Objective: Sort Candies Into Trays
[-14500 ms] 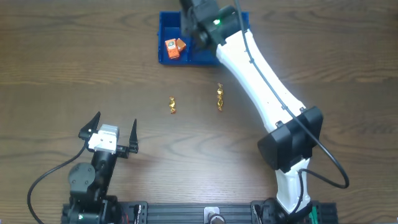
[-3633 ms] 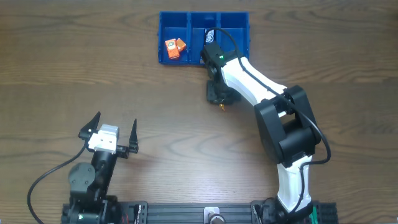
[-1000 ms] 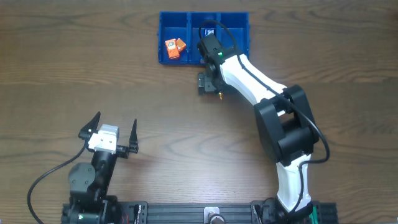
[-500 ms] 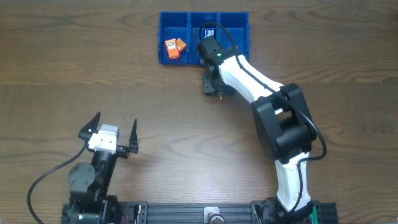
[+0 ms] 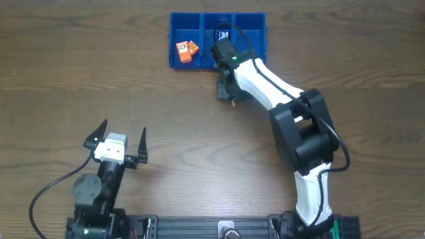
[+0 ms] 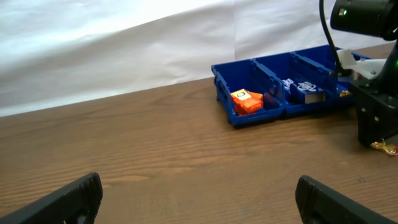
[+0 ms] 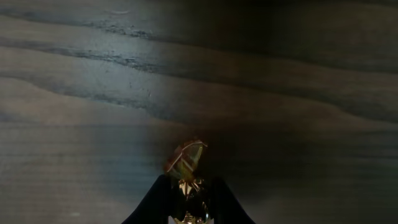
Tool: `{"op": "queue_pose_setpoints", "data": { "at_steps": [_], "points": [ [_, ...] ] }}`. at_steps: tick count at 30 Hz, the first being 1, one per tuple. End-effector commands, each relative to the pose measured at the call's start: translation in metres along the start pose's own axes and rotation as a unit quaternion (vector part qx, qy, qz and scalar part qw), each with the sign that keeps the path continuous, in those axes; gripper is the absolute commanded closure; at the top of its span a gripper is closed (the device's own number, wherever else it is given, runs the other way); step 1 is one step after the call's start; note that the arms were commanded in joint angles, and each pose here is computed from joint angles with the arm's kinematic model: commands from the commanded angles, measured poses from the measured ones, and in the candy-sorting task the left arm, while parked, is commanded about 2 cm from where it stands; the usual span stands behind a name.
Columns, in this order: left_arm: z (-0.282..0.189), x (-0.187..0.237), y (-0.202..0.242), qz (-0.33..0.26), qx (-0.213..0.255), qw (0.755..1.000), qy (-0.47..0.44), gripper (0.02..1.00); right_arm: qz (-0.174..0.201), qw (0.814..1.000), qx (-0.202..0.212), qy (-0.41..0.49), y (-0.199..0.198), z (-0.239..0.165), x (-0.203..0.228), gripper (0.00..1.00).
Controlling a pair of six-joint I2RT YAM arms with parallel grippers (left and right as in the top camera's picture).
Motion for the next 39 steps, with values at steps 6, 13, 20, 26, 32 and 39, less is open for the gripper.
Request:
{"op": "queue_pose_setpoints", "data": {
  "at_steps": [6, 13, 20, 26, 32, 39],
  "points": [
    [0.002, 0.016, -0.001, 0.001, 0.002, 1.000, 0.023, 0.023, 0.029, 0.964, 0.031, -0.264, -0.056, -0.167, -0.117, 0.963],
    [0.002, 0.016, -0.001, 0.001, 0.002, 1.000, 0.022, 0.023, 0.039, 0.959, 0.046, -0.276, -0.074, -0.143, -0.139, 0.963],
    [0.002, 0.016, -0.001, 0.001, 0.002, 1.000, 0.023, 0.023, 0.035, 0.967, 0.053, -0.245, -0.073, -0.105, -0.139, 0.961],
    [0.002, 0.016, -0.001, 0.001, 0.002, 1.000, 0.023, 0.023, 0.038, 0.967, 0.070, -0.240, -0.078, -0.102, -0.137, 0.956],
    [0.002, 0.016, -0.001, 0.001, 0.002, 1.000, 0.023, 0.023, 0.039, 0.969, 0.072, -0.232, -0.079, -0.087, -0.132, 0.925],
    [0.002, 0.016, -0.001, 0.001, 0.002, 1.000, 0.023, 0.023, 0.038, 0.971, 0.068, -0.228, -0.075, -0.084, -0.130, 0.847]
  ]
}}
Point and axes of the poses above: each gripper's point midway between its finger pads, its own z axis out along the fingers, its own y axis along the line the jaws close on, x = y × z, the point moved 2 cm from there along -z, back along the fingers, and after that the axes turned 7 degrees about -z, right-handed, at the moved point
